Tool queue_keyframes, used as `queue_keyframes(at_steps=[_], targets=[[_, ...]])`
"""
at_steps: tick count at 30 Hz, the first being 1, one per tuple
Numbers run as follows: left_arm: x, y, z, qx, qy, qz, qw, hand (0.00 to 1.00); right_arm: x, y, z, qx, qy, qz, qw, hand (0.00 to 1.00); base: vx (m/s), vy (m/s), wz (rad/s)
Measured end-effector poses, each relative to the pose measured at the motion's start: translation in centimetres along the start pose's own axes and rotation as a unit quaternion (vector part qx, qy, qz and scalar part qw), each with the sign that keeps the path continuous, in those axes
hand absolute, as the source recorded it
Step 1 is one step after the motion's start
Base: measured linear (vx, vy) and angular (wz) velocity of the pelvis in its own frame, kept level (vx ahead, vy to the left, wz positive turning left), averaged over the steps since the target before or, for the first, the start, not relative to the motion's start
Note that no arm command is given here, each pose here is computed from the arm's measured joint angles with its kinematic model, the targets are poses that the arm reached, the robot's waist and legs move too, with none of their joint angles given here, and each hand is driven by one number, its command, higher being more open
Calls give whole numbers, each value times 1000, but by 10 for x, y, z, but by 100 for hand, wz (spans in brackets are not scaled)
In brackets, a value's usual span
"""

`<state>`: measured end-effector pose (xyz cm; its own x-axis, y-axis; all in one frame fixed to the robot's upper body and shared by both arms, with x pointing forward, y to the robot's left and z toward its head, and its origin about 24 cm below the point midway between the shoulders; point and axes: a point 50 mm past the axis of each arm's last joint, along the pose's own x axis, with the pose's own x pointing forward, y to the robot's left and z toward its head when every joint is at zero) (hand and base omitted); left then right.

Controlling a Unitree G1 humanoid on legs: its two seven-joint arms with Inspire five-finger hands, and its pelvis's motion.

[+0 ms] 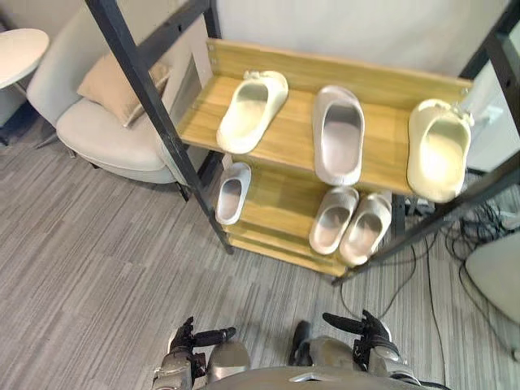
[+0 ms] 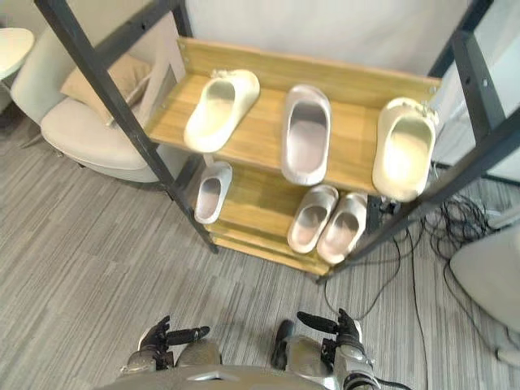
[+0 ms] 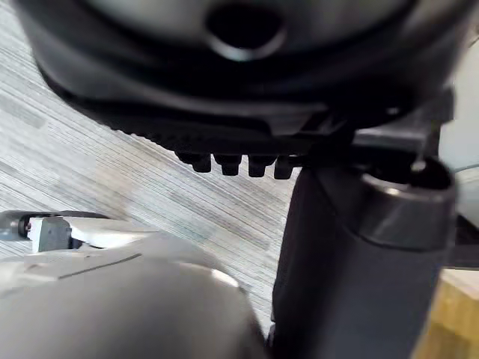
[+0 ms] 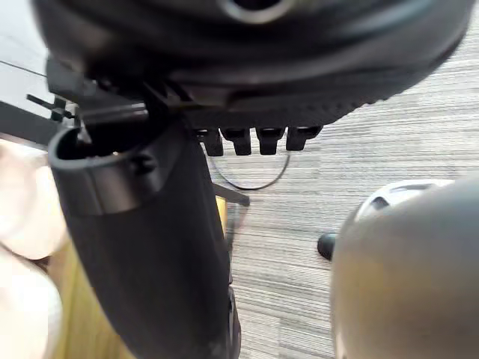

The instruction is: Organize the slippers on the shoe rack

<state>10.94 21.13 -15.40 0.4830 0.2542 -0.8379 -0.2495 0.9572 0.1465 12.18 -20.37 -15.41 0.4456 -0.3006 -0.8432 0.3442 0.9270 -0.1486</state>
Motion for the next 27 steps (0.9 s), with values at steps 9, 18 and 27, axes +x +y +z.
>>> queue_keyframes(at_steps=[9, 18, 27], targets=[[2, 7, 5, 35, -6, 0, 999, 100, -2, 8, -6, 10, 11, 9, 1000, 100, 156, 154, -7], [0, 5, -5, 89, 8, -14, 996, 100, -2, 5, -13, -22, 23, 15, 999, 100, 6, 35, -15], [-1, 5, -9, 110, 13, -22, 994, 100, -3, 19, -12, -133, 13, 71, 988, 100, -8, -5, 3]])
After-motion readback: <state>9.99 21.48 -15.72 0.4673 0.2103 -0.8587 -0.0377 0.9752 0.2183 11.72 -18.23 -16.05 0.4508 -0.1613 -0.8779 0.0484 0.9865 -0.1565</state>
